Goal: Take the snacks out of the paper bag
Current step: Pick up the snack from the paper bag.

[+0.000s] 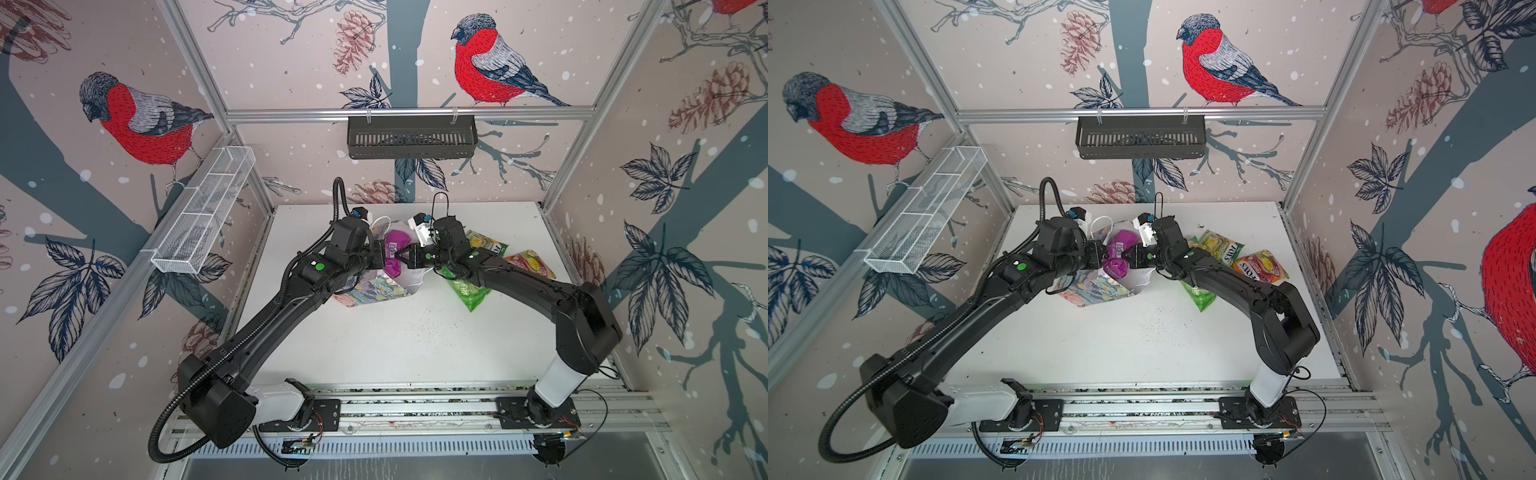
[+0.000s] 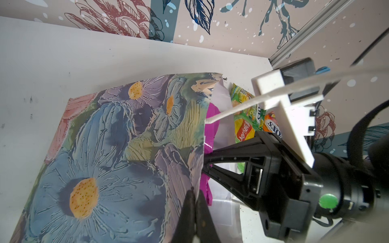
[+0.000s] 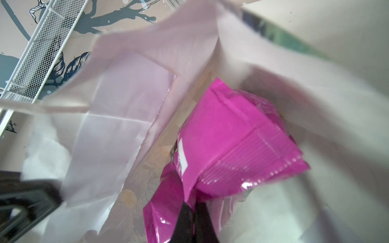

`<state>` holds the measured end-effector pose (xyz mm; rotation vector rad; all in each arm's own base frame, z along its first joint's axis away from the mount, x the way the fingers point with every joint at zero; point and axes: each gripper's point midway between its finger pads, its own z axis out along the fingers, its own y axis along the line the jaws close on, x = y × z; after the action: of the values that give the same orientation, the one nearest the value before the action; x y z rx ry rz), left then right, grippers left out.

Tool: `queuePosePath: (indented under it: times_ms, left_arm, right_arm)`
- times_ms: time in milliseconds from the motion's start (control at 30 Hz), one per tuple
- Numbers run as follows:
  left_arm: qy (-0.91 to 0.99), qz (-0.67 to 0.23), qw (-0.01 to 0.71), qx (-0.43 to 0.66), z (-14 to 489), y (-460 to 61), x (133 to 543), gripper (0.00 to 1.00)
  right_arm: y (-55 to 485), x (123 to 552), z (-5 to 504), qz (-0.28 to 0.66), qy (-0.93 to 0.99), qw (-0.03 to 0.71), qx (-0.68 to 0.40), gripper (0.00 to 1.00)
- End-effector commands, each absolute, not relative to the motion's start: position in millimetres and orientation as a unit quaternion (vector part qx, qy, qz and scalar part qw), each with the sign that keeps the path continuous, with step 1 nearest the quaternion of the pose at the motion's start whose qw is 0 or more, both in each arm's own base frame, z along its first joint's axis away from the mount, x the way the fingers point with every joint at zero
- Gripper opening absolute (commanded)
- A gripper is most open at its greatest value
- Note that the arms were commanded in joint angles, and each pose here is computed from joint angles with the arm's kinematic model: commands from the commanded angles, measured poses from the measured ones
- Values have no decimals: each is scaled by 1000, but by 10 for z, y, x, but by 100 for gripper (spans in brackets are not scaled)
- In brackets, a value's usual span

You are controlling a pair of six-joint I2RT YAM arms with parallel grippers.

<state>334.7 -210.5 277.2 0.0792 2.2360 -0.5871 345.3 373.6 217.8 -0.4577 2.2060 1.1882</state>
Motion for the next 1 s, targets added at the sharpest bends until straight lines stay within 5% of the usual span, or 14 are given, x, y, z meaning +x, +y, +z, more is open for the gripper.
queuePosePath:
  times_ms: [0,967]
  left_arm:
    - [876,-234,420,31,2851,-2052,3386,0]
    - [868,-249,429,39,2922,-1958,3463,0]
  right_arm:
    - [3767,3495,2401,448,811,325,-189,0]
    - [3484,3449,4042,479,714,474,-189,0]
